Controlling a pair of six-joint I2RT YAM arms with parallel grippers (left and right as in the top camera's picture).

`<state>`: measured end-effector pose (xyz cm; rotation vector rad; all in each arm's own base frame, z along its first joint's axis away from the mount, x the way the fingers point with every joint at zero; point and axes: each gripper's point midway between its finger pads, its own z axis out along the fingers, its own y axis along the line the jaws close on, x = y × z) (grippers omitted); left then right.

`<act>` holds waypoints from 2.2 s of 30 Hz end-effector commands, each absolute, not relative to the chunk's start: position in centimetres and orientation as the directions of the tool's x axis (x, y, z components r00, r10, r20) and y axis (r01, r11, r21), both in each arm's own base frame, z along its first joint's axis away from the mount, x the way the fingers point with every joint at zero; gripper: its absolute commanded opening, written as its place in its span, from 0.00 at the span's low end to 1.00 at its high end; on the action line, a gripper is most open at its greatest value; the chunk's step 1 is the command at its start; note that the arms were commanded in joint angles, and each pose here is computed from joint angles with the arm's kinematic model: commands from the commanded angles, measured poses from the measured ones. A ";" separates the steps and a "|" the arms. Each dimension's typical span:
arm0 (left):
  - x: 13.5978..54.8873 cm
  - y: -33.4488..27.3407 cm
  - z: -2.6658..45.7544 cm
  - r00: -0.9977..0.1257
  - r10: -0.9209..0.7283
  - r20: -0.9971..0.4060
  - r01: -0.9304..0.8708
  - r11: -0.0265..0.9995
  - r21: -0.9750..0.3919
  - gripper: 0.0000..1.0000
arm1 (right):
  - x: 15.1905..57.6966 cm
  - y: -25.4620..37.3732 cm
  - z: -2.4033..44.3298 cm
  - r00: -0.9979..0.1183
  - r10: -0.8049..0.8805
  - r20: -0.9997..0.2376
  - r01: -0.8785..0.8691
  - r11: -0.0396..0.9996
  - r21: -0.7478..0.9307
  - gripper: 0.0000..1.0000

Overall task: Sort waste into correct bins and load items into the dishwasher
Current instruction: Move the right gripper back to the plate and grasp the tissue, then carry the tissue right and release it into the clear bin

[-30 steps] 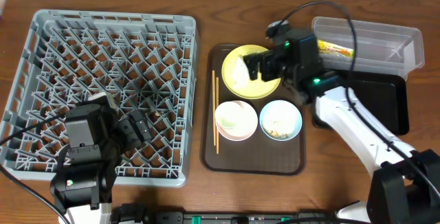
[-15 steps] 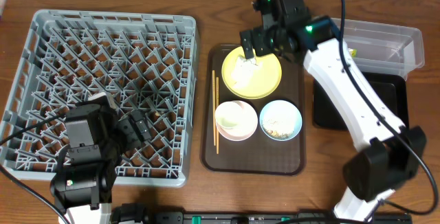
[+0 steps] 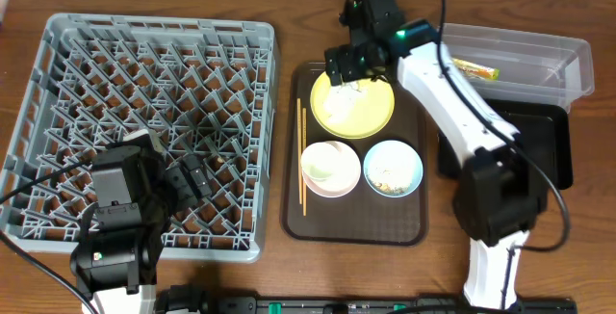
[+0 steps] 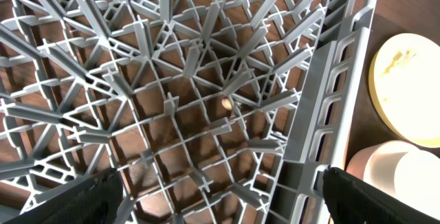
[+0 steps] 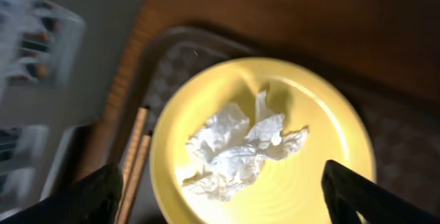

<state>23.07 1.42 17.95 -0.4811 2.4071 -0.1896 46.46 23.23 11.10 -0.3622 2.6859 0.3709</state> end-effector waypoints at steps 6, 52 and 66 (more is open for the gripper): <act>23.0 1.3 18.4 -0.710 -0.385 -0.590 -0.287 0.923 -0.257 0.95 | 45.1 24.5 3.4 -0.945 -0.187 -0.270 -0.238 0.957 0.168 0.78; 22.8 1.3 18.3 -0.715 -0.385 -0.583 -0.289 0.923 -0.255 0.95 | 46.0 -6.4 16.6 -0.747 0.462 -0.479 0.481 0.872 0.090 0.72; 22.8 1.3 18.3 -0.715 -0.385 -0.584 -0.290 0.923 -0.255 0.95 | 36.9 5.4 20.4 -0.955 -0.020 -0.295 -0.126 0.931 0.343 0.74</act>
